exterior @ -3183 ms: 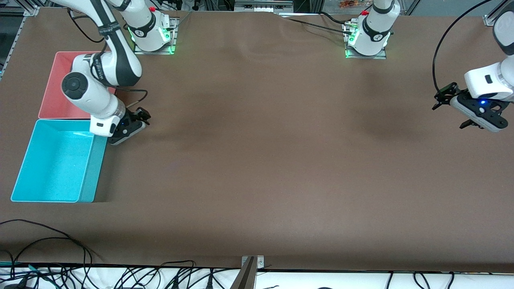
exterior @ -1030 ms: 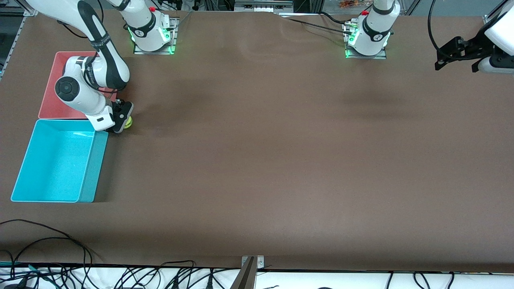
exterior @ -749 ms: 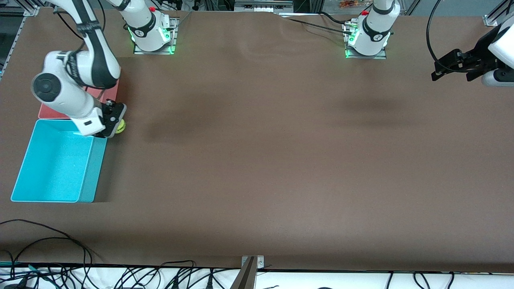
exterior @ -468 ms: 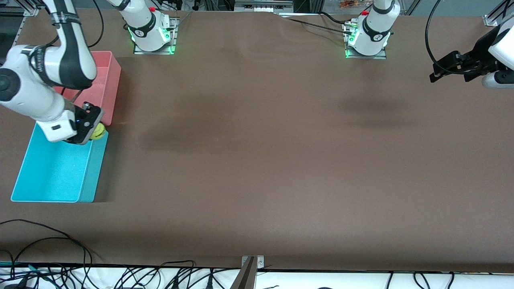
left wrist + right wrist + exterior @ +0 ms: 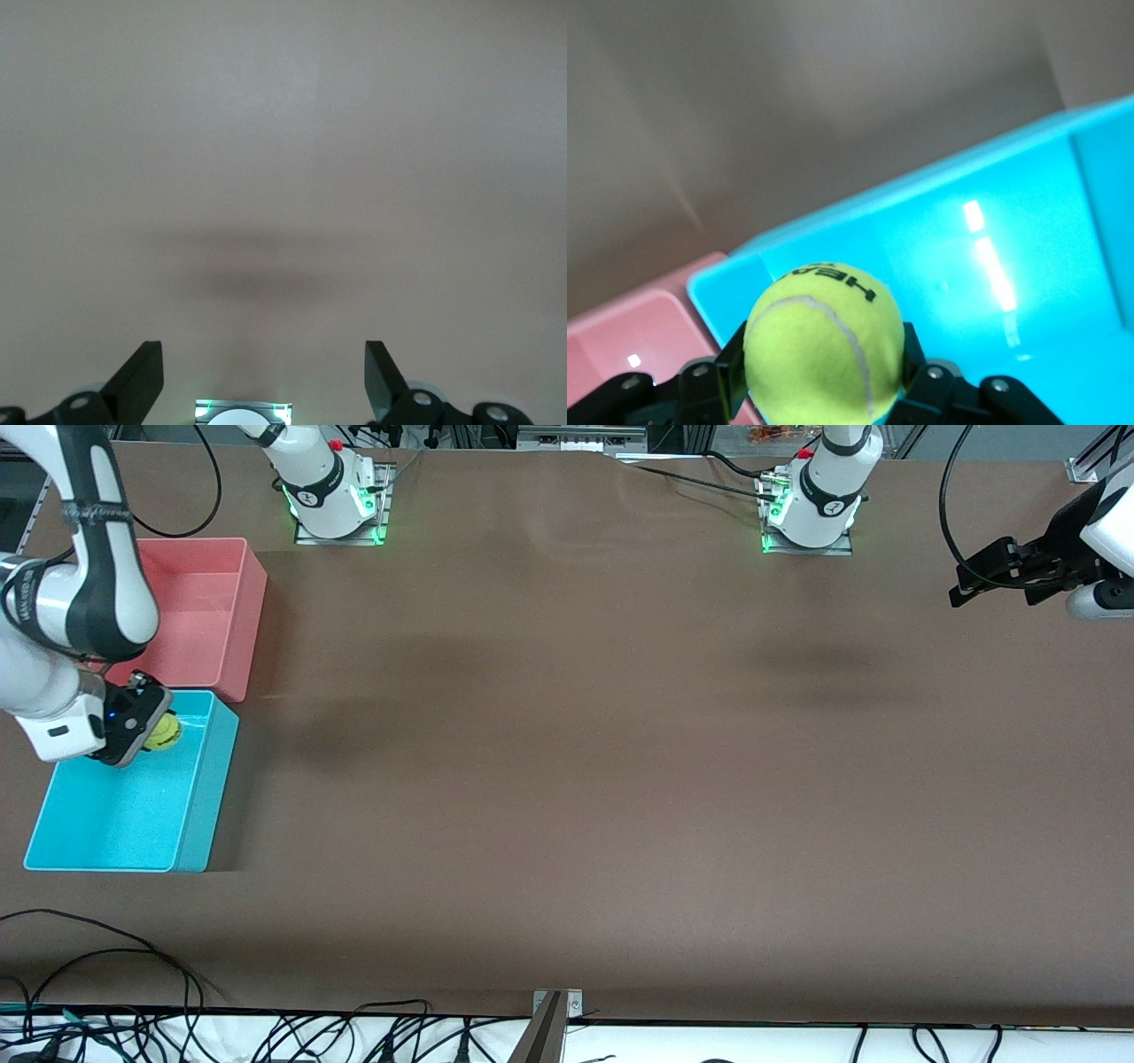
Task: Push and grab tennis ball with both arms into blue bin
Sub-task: 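Carry the ball with the right gripper over the blue bin, then open the right gripper to drop the ball into the blue bin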
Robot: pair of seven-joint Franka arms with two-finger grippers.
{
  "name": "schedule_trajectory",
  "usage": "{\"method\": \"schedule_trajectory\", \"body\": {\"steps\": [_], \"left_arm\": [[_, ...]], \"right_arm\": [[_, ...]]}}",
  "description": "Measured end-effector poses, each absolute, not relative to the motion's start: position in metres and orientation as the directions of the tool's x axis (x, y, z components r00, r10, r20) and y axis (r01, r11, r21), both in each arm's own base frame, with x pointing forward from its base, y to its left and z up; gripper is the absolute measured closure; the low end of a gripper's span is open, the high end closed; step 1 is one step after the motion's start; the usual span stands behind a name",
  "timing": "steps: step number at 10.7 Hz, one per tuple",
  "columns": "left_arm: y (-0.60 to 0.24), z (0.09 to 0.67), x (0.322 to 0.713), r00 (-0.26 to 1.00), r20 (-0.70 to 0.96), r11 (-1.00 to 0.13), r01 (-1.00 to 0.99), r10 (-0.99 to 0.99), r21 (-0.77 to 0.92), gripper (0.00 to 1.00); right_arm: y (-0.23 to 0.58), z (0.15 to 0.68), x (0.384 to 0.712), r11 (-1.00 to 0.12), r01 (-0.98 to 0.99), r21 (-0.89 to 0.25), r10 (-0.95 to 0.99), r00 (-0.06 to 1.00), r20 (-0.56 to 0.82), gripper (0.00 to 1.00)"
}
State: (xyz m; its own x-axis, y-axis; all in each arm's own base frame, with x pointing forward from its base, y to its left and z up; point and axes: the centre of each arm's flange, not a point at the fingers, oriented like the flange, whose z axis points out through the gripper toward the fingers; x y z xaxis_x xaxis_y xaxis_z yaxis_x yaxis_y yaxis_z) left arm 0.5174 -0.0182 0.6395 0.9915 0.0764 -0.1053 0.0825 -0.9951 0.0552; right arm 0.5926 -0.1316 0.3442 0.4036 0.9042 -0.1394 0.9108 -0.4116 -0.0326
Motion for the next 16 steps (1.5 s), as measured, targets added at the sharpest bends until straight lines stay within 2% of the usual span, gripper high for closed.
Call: {"method": "schedule_trajectory", "body": {"steps": [5, 8, 10, 13, 14, 16], "left_arm": [[-0.019, 0.640, 0.517, 0.992, -0.105, -0.995, 0.081, 0.075, 0.055, 0.00], [-0.019, 0.640, 0.517, 0.992, -0.105, -0.995, 0.082, 0.076, 0.055, 0.00], [-0.019, 0.640, 0.517, 0.992, -0.105, -0.995, 0.081, 0.074, 0.055, 0.00], [-0.022, 0.640, 0.517, 0.992, -0.105, -0.996, 0.076, 0.070, 0.055, 0.00], [-0.024, 0.640, 0.517, 0.992, -0.104, -0.996, 0.072, 0.066, 0.056, 0.00], [-0.027, 0.640, 0.517, 0.993, -0.104, -0.996, 0.067, 0.061, 0.056, 0.00]], "right_arm": [[-0.202, 0.283, 0.624, -0.346, 0.934, -0.088, 0.932, 0.332, -0.147, 0.33], [-0.249, 0.229, 0.615, -0.369, 0.916, -0.158, 0.929, 0.360, -0.084, 0.33], [-0.251, 0.202, 0.610, -0.365, 0.910, -0.198, 0.931, 0.358, -0.076, 0.33], [-0.248, 0.194, 0.610, -0.358, 0.910, -0.211, 0.934, 0.351, -0.073, 0.33], [-0.248, 0.194, 0.610, -0.358, 0.909, -0.213, 0.934, 0.351, -0.073, 0.30], [-0.248, 0.200, 0.612, -0.346, 0.916, -0.204, 0.938, 0.340, -0.069, 0.05]]}}
